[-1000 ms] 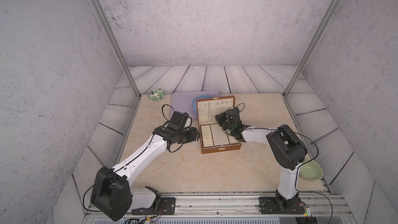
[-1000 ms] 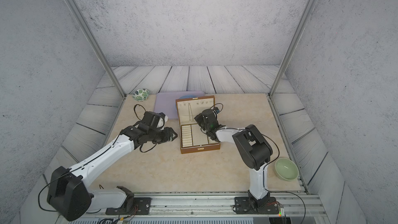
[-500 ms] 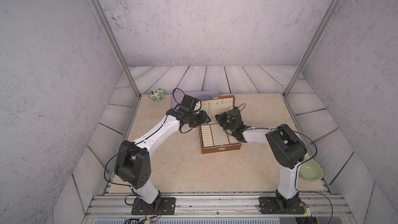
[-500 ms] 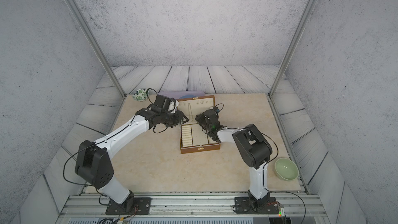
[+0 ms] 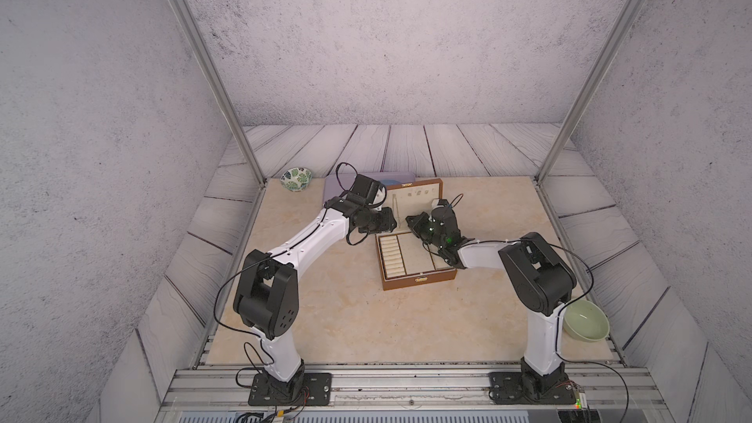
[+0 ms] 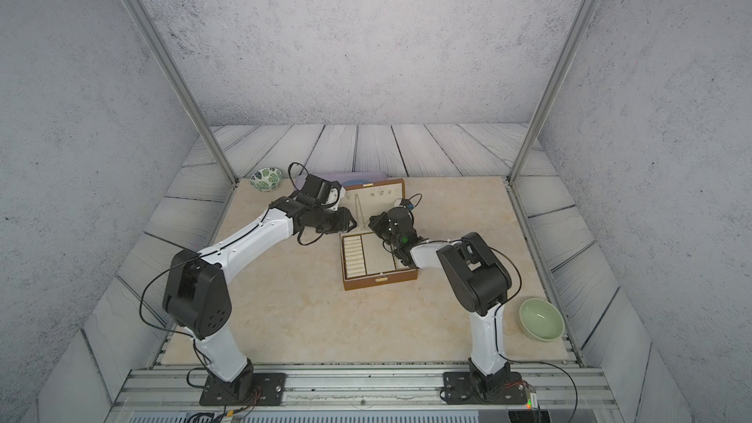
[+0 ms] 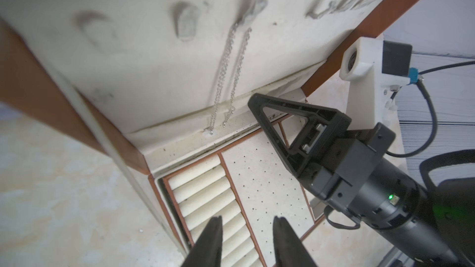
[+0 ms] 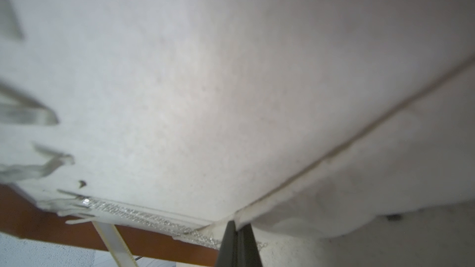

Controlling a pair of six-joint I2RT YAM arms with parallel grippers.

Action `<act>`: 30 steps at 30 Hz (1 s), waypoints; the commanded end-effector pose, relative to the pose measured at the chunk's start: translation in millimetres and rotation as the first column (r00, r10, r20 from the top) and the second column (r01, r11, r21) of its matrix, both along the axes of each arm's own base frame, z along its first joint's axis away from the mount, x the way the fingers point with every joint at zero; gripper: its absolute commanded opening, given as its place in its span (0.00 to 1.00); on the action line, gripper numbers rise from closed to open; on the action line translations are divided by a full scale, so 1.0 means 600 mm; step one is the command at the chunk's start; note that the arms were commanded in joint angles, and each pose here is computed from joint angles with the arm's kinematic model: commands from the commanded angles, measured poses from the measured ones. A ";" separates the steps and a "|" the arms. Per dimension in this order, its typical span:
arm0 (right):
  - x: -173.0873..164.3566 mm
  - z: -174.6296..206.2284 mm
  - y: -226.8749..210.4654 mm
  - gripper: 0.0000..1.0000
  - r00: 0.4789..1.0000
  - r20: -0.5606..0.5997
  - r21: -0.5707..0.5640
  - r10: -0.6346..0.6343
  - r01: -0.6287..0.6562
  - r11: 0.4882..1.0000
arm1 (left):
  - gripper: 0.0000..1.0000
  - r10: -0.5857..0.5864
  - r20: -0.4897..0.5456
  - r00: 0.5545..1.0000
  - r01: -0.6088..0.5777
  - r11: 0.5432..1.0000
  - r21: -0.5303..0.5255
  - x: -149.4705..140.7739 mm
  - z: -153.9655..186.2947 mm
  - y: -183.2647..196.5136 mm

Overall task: Put jewelry chain into jewelry box
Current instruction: Open the storage slot of the jewelry box.

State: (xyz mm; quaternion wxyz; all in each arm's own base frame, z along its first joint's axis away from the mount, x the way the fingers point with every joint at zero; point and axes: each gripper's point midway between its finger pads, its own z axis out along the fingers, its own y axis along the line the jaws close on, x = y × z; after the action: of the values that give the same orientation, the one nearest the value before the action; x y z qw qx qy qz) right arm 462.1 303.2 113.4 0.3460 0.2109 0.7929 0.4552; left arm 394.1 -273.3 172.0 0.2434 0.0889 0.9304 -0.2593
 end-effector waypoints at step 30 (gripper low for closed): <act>0.004 -0.014 -0.011 0.00 0.989 0.126 -0.149 0.079 -0.060 0.987 | 0.34 0.381 -0.299 0.875 -0.448 0.871 -0.203 0.044 -0.028 -0.045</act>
State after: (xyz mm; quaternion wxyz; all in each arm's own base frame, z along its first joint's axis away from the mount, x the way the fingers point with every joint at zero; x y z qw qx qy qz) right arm 461.1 301.5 112.5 0.3838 0.1361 0.8058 0.4299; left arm 424.6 -315.2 176.9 0.2209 -0.0725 0.9084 -0.3475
